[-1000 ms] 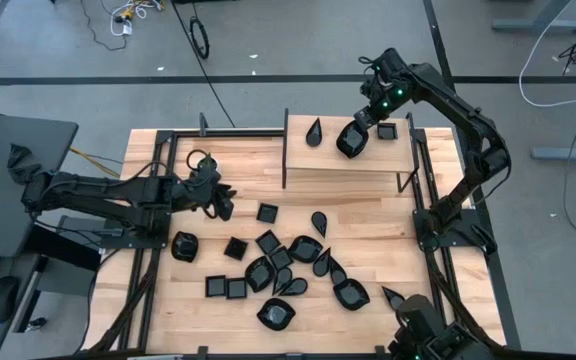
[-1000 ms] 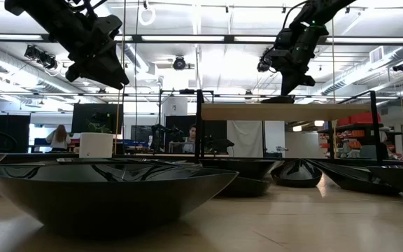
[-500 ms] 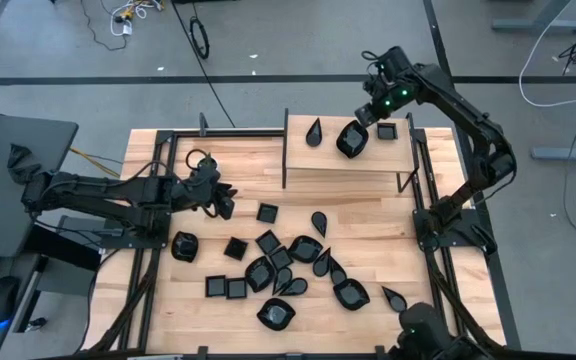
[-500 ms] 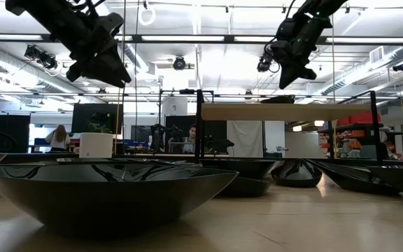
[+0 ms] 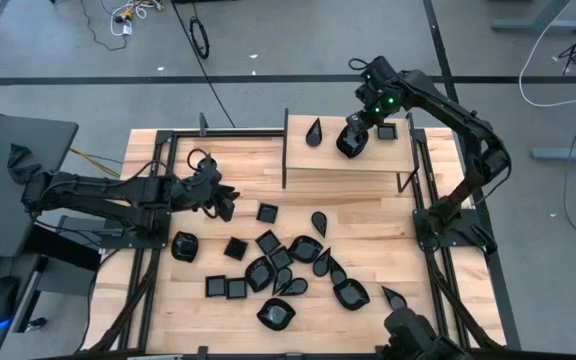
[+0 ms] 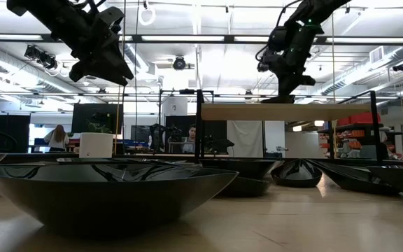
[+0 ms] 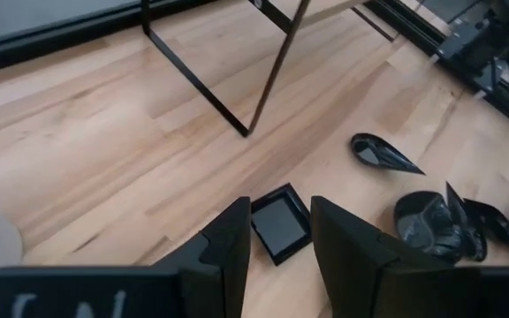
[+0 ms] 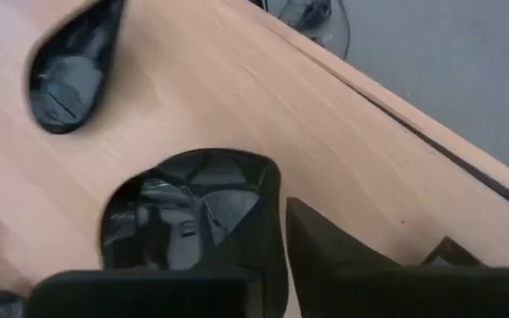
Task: Pick & Place Mini shaped plates
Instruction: Stack the leaf-shaped plate on top of the leaf-shaped plate on the shelf
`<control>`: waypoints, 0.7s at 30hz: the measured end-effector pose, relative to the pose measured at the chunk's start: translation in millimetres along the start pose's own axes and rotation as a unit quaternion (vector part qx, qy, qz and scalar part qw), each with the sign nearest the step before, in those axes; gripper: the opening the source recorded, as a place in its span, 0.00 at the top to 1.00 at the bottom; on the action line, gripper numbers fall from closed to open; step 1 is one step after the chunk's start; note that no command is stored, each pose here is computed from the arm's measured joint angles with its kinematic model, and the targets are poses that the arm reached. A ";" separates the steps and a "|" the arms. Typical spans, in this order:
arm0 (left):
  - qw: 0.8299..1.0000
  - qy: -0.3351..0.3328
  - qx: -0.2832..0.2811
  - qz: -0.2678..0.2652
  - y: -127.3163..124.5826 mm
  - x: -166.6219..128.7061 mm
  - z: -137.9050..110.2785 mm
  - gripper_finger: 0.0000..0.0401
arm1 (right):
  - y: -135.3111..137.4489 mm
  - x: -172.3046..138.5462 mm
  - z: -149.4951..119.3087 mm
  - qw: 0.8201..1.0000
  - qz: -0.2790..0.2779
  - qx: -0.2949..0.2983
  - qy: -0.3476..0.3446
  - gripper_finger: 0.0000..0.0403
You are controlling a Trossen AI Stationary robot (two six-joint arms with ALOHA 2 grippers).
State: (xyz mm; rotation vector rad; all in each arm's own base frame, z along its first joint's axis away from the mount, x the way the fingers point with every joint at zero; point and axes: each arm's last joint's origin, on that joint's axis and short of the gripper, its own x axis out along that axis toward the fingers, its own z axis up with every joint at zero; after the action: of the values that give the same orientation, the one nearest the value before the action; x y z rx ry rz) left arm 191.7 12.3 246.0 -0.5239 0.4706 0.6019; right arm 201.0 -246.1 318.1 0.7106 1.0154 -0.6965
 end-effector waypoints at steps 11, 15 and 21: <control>0.997 0.025 0.070 -0.038 -2.3 -0.2 -1.5 0.69 | 19.3 -21.6 -6.3 0.998 0.022 0.031 -0.059 0.98; 0.993 0.036 0.100 -0.057 -3.3 -0.3 -2.4 0.69 | 23.4 -23.2 -9.7 0.998 0.030 0.010 -0.050 0.98; 0.991 0.045 0.105 -0.072 -4.1 -0.5 -2.9 0.69 | 23.0 -14.3 -6.0 0.998 0.033 -0.013 -0.042 0.98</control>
State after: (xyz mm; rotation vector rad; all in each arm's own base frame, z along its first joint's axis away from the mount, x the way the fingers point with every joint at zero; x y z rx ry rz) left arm 193.3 7.5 245.3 -0.3810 0.5703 0.3853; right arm 211.0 -225.4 333.6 0.6842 0.9190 -0.6490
